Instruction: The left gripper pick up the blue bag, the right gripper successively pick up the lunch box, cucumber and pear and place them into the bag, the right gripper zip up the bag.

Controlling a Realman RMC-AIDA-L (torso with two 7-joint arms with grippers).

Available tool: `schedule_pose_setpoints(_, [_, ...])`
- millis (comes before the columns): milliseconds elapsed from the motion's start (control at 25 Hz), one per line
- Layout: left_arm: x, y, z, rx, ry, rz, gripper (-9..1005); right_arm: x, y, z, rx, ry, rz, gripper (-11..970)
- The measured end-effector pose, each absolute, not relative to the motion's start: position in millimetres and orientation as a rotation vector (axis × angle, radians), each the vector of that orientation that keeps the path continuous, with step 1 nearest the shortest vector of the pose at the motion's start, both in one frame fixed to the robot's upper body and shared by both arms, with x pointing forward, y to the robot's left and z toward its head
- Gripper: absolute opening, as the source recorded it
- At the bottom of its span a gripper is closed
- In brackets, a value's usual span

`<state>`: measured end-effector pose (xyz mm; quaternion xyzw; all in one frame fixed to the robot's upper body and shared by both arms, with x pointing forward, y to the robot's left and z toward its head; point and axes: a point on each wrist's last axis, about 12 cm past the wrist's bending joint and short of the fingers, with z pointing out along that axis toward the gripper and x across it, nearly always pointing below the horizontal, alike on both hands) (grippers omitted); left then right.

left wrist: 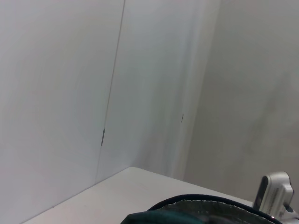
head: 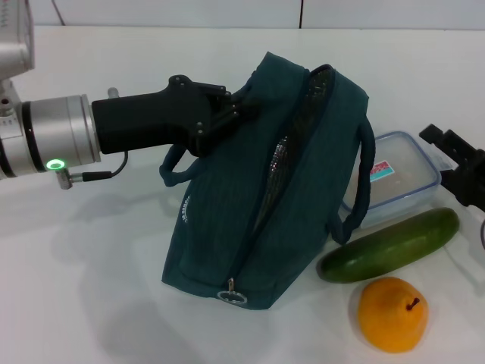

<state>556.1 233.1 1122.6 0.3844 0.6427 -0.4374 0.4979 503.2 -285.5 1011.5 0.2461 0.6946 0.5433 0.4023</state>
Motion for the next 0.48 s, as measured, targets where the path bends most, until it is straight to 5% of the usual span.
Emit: schedule_pose_setpoints(480, [555.9,230.8,1121.8,0.952,1.536,-1.050,50,519.4,-276.8,1016.3,0.599,1.782,1.375,596])
